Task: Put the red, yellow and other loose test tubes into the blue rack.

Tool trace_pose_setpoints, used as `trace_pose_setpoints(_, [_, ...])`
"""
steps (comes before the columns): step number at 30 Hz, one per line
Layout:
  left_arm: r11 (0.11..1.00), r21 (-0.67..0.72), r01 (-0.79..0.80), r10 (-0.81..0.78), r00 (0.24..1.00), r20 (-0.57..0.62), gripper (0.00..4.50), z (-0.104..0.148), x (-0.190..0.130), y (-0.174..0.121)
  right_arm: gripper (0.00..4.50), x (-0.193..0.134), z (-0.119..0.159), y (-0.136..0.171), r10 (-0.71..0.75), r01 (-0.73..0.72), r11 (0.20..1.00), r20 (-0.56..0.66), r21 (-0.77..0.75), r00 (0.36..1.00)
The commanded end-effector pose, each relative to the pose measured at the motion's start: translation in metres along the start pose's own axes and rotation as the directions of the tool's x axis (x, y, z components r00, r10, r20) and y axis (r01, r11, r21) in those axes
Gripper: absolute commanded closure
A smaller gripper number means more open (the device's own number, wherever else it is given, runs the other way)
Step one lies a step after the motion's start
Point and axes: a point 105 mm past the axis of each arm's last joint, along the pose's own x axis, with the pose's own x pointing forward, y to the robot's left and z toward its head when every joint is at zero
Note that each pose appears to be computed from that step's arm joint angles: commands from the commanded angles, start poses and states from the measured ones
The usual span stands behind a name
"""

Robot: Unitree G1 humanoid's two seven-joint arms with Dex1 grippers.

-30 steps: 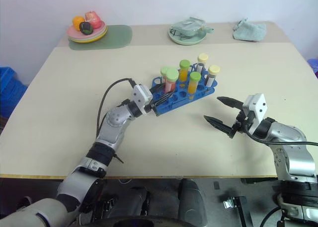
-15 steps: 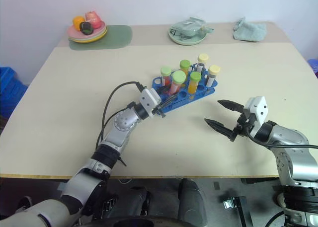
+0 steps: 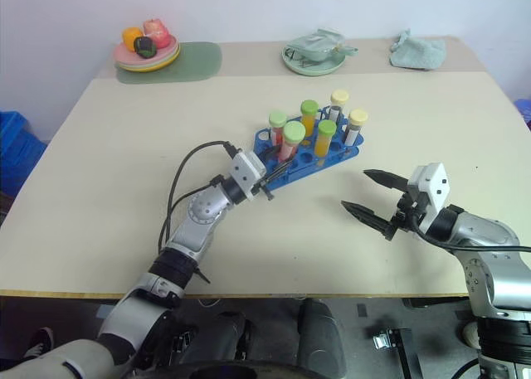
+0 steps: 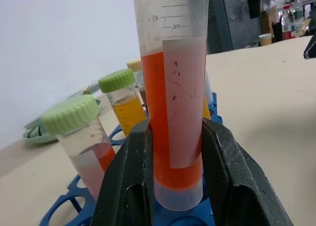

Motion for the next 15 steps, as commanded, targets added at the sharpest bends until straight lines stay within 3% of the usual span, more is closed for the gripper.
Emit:
trace_pose_setpoints(1, [1.0,0.01,0.023,-0.024,0.999,0.045,3.73,0.0095,0.0088,-0.0058,0.0,-0.0006,0.0169,0.0003,0.003,-0.002,0.999,0.034,-0.049,0.999])
trace_pose_setpoints(15, [1.0,-0.005,-0.005,0.005,0.999,0.04,3.73,0.0064,0.0147,-0.0013,0.0,-0.0031,0.0169,0.0019,-0.008,0.009,0.999,0.026,-0.045,1.0])
